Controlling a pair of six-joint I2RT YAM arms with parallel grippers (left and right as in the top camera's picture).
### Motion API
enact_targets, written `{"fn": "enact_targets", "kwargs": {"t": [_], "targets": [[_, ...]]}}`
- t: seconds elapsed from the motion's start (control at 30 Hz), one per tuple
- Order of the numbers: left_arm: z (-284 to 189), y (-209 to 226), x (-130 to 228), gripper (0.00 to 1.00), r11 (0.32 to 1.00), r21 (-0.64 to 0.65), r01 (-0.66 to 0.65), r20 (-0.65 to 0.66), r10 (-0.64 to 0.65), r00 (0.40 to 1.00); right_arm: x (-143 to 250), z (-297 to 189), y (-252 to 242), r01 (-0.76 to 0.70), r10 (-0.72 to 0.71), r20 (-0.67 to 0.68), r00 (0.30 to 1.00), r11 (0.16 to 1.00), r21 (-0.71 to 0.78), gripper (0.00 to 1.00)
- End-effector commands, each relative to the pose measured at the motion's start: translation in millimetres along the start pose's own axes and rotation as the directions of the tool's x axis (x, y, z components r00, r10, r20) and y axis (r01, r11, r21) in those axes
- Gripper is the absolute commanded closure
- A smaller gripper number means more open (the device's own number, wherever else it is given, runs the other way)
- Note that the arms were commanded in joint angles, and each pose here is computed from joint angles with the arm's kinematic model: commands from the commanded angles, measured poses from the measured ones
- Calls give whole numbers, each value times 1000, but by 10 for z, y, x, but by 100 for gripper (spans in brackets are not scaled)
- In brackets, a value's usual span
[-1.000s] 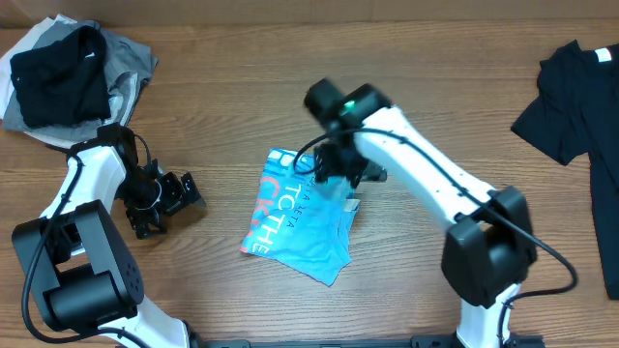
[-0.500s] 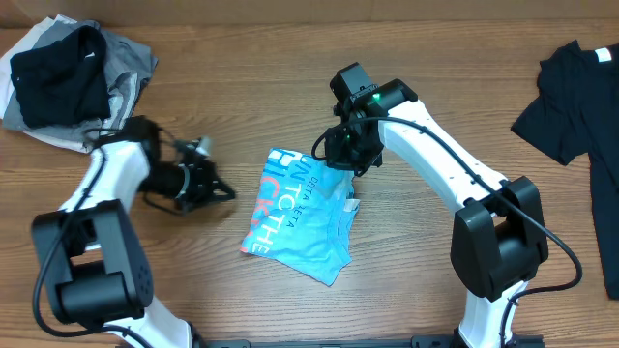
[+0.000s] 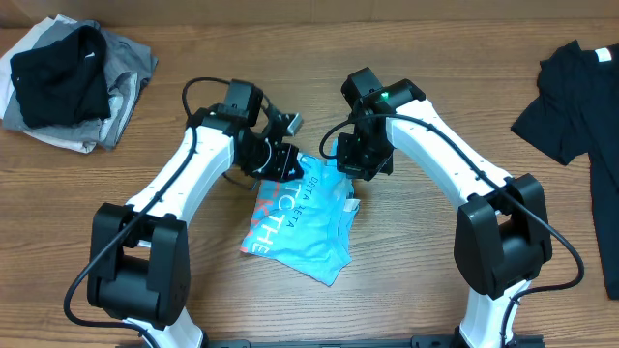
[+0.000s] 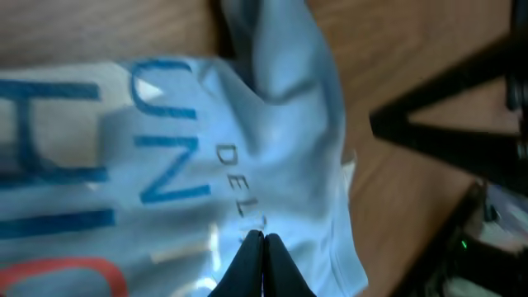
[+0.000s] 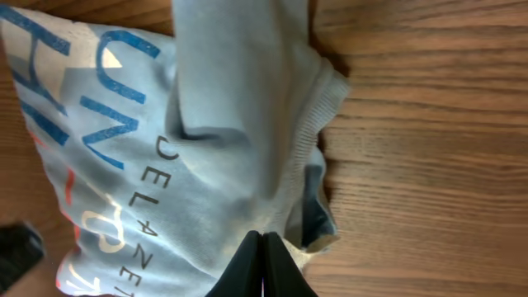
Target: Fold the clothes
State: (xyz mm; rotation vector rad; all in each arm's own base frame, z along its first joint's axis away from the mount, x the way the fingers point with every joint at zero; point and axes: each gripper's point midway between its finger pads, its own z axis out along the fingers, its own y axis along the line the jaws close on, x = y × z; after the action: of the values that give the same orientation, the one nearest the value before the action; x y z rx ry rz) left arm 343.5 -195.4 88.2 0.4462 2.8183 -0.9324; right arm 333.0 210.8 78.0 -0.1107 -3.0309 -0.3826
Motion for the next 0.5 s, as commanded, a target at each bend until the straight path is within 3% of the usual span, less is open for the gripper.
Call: {"fn": "enact_targets", "kwargs": {"t": [0.0,0.2,0.37,0.47], "targets": [[-33,90,-135,96,997,-63,43,45,-41,998,43,99,58,-6,5,-29,1000,999,-46,96],[222,274,-50,96,994,-72,84,-17,-86,996,124,343,253,6,-22,-72,997,976,-217,96],[402,440,51,96,988,-99,117,-69,-124,990,163,450,194,1,-19,-80,997,977,-212,96],[471,576,101,96,981,-147,130,-87,-144,986,157,482,34,-22,13,-70,997,991,-132,96]]}}
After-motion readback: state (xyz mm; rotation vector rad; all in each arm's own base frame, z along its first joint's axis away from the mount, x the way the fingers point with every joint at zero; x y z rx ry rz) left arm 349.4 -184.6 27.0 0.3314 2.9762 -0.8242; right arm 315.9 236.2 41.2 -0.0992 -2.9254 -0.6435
